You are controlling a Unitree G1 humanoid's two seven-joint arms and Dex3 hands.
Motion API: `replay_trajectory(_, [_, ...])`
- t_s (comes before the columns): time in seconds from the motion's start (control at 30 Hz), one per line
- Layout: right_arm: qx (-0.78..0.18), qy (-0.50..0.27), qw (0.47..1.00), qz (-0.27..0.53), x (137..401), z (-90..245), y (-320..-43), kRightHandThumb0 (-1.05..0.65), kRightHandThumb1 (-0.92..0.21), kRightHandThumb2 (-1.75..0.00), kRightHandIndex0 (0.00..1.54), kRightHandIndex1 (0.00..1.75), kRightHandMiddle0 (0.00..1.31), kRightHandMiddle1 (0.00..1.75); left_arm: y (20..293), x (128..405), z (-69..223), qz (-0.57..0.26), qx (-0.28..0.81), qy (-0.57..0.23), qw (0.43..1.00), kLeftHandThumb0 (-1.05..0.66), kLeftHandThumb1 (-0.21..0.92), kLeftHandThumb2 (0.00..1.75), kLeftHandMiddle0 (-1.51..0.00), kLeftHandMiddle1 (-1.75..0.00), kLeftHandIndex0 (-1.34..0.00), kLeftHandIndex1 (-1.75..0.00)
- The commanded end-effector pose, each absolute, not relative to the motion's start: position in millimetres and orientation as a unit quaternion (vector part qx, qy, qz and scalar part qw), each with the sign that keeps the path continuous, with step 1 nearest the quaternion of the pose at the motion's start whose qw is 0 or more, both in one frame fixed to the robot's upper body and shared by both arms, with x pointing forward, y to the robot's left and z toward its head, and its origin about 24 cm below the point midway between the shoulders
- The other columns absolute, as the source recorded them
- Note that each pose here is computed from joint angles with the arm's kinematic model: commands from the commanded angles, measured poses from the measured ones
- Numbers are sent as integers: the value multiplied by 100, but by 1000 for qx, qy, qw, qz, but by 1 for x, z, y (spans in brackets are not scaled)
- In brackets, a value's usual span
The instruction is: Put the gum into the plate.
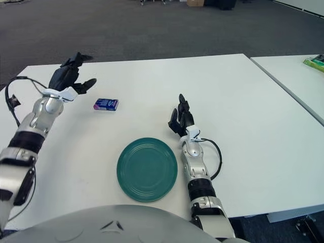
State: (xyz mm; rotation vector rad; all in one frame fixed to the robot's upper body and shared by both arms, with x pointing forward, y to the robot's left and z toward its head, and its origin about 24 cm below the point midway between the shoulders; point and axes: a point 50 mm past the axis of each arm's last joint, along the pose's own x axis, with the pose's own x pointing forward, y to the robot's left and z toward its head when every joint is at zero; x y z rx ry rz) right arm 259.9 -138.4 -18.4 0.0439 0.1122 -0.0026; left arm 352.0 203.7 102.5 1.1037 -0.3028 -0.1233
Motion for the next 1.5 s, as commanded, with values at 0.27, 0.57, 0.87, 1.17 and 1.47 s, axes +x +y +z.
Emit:
replay_trajectory(0.27, [37,214,976,-19,215,-77,-135,-84,-92,-89,4,0,0,21,191,371,82,-153,620,-80,765,-105,92,49,-23,-1,-11,-133])
replay_trajectory(0.57, [32,215,976,-22,212,-78,-134,-84,-92,-88,4,0,0,19,184,371,57,-239,654,5,718,-105,92,36,-17,0,-13,-124])
replay_trajectory(0.87, [37,216,975,-24,211,-78,-134,-82,-92,-88,4,0,0,17,184,367,44,-272,660,40,699,-105,92,34,-15,0,-11,-115])
replay_trajectory(1.17, [45,219,974,-24,209,-81,-135,-82,-92,-90,2,0,0,14,180,358,24,-286,636,81,712,-105,92,32,-16,0,-7,-110])
replay_trajectory(1.47, [43,222,974,-27,210,-82,-138,-82,-92,-91,2,0,0,14,182,354,13,-290,651,110,693,-105,92,32,-16,0,-4,-107])
